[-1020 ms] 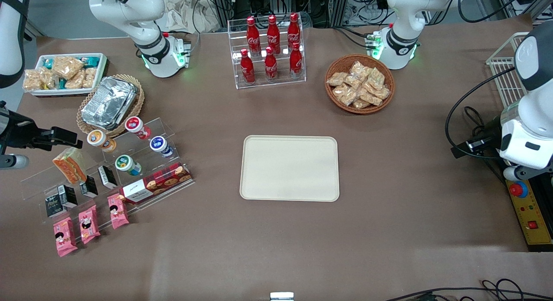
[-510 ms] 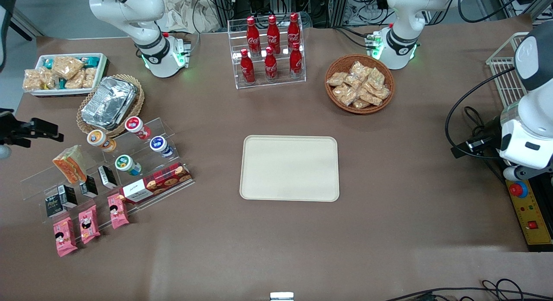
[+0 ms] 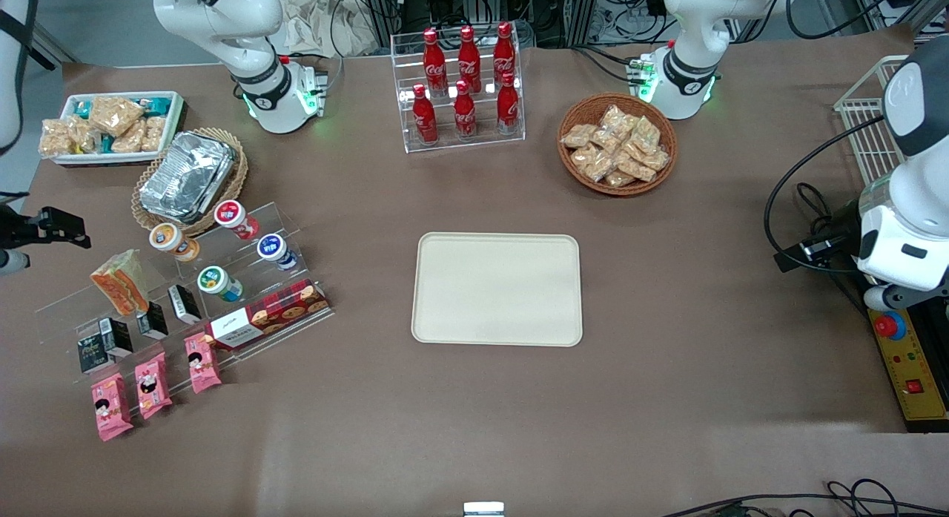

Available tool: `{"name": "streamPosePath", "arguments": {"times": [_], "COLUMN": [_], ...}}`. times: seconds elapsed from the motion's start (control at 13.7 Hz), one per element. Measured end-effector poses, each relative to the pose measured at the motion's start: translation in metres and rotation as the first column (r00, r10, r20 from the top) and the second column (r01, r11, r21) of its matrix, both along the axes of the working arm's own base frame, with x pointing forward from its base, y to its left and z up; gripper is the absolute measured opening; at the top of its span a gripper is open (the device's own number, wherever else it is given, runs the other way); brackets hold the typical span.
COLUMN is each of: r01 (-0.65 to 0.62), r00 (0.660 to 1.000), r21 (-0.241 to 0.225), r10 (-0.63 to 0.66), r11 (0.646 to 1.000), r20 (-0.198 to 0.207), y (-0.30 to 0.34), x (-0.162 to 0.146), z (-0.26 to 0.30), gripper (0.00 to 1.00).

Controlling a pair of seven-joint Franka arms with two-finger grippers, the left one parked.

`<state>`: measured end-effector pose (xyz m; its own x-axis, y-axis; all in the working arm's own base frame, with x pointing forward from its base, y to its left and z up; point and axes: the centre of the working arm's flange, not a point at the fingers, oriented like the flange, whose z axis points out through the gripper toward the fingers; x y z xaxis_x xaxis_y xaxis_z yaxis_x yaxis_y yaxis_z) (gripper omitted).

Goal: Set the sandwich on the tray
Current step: 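Move the right gripper down toward the wrapped sandwich on the acrylic rack, then close the right gripper on the plastic-wrapped sandwich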

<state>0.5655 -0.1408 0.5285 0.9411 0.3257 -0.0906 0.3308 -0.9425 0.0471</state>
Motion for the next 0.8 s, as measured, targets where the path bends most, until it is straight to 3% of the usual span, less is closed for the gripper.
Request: {"name": "streamPosePath", "arguments": {"times": [0.22, 0.8], "r01": [-0.026, -0.053], "r00": [1.0, 0.999], "r21": [-0.008, -0.006], "r10": [0.027, 0.053], "r11": [1.0, 0.999], "r20": [0.012, -0.003], "y": [-0.008, -0.024], "x": [-0.001, -0.006], "z": [-0.029, -0.09], "gripper": [0.99, 0.99]}}
